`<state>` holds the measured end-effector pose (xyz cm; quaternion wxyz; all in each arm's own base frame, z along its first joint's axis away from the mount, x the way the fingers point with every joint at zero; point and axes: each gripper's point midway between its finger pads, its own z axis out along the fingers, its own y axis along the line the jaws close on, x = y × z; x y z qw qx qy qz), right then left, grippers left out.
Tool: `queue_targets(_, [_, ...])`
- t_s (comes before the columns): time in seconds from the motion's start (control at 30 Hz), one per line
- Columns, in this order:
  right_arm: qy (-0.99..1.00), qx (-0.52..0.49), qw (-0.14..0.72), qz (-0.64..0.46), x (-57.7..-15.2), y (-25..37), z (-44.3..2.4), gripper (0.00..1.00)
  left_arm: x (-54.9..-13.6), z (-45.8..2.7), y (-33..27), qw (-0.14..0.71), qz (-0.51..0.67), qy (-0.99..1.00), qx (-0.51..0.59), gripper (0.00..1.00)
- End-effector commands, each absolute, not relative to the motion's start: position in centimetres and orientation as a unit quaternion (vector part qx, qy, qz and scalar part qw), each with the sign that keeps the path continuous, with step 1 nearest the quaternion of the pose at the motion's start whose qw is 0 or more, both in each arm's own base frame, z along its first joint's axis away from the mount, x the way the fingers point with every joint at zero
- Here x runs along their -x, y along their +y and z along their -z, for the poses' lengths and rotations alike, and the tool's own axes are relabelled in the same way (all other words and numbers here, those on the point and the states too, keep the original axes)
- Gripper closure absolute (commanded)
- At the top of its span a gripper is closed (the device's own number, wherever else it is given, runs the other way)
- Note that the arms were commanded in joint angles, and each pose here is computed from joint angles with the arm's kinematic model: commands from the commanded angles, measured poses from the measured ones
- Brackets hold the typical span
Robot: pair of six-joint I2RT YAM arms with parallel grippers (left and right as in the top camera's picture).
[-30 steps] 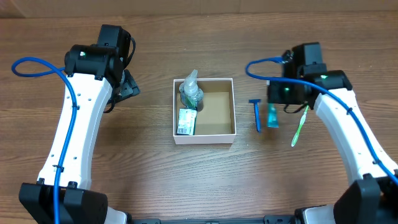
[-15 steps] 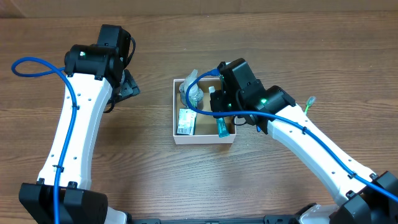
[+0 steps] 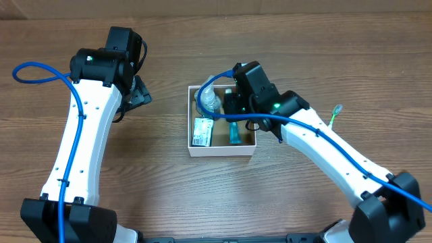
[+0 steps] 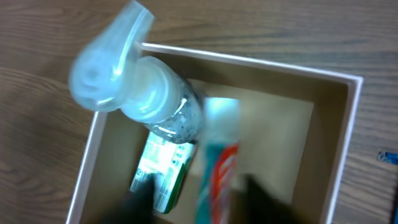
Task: Pack container
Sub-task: 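Carry the toothpaste with the right gripper into the box and release, then move the right gripper to the green toothbrush and grasp it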
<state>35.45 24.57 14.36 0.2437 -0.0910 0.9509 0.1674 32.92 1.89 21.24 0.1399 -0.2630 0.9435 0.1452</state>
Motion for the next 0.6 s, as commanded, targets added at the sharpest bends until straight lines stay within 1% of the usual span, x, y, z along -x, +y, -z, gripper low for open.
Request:
queue_targets(0.0, [0.950, 0.092, 0.249, -0.166, -35.8, 24.8, -14.5, 0.00, -33.1, -22.4, 2.2, 0.159, -0.144, 0.939, 0.267, 0.00])
queue_targets(0.13, [0.953, 0.083, 0.242, -0.163, -35.8, 23.8, -14.6, 0.00, -33.1, -22.4, 2.2, 0.159, -0.144, 0.939, 0.267, 0.00])
queue_targets(0.2, [0.952, 0.081, 0.238, -0.175, -35.4, 23.5, -15.4, 0.00, -33.1, -22.4, 2.2, 0.159, -0.144, 0.939, 0.267, 0.00])
queue_targets(0.27, [0.954, 0.071, 0.243, -0.163, -34.8, 22.3, -16.4, 0.00, -33.1, -22.4, 2.2, 0.159, -0.144, 0.939, 0.267, 0.00])
queue_targets(0.33, [0.961, 0.016, 0.247, -0.121, -34.6, 19.3, -17.0, 0.00, -33.1, -22.4, 2.2, 0.159, -0.144, 0.939, 0.267, 0.00])
queue_targets(0.4, [0.963, -0.095, 0.247, -0.050, -33.9, 13.7, -17.5, 0.00, -33.1, -22.4, 2.2, 0.159, -0.144, 0.939, 0.267, 0.00])
queue_targets(0.47, [0.960, -0.147, 0.239, -0.014, -33.3, 9.9, -17.8, 0.00, -33.1, -22.4, 2.2, 0.159, -0.144, 0.939, 0.267, 0.00])
queue_targets(0.57, [0.954, -0.222, 0.197, 0.031, -32.3, 3.5, -16.9, 0.00, -33.1, -22.4, 2.2, 0.159, -0.144, 0.939, 0.268, 0.00])
